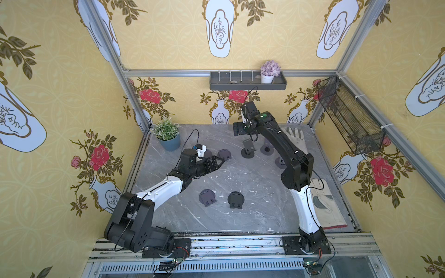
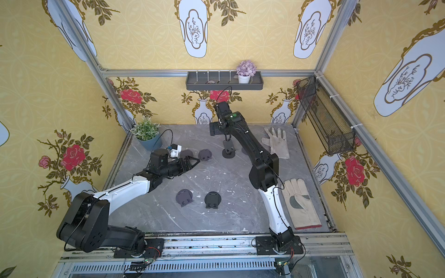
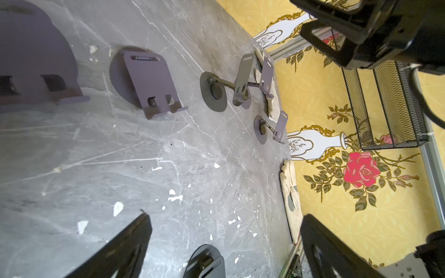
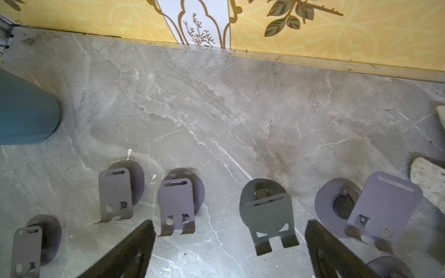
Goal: Open the phone stand
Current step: Place the phone stand at the center of the board, then pick up the phone stand at the center of the board.
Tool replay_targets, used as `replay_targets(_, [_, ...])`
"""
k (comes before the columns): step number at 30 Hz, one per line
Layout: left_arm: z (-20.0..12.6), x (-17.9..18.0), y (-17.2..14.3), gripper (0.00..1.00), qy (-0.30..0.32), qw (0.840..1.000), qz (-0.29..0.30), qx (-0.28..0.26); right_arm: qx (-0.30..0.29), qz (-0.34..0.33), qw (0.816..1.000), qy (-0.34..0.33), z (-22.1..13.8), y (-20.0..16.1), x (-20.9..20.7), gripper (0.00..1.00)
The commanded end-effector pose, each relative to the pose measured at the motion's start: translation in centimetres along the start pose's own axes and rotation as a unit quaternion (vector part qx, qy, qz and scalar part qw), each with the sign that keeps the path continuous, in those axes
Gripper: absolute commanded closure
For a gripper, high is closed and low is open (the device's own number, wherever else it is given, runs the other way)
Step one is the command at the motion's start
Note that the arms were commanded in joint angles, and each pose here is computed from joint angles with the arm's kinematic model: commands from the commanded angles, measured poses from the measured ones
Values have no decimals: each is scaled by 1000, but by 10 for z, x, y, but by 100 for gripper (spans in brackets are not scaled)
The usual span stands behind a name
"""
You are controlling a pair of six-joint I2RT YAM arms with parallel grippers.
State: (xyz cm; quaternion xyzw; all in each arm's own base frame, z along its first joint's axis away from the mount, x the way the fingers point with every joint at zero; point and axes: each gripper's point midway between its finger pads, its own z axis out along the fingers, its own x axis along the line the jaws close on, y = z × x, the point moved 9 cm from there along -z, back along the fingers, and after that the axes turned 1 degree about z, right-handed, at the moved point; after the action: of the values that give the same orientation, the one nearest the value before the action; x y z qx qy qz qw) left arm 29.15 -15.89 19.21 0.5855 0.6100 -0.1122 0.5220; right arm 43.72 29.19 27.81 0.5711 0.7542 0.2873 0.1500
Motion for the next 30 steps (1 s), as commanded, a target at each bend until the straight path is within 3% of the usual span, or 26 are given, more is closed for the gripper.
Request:
replay_targets(1, [-6, 4, 1, 1, 24, 1000, 14, -4, -18, -11, 1000, 11, -5, 0, 18, 2])
replay_targets(13, [-40, 5, -3, 1, 63, 997, 17, -38, 25, -48, 997, 45, 28, -36, 70, 2])
replay_targets(30, [-72, 9, -33, 1, 79, 995, 1, -60, 105, -64, 992, 34, 97, -91, 81, 3])
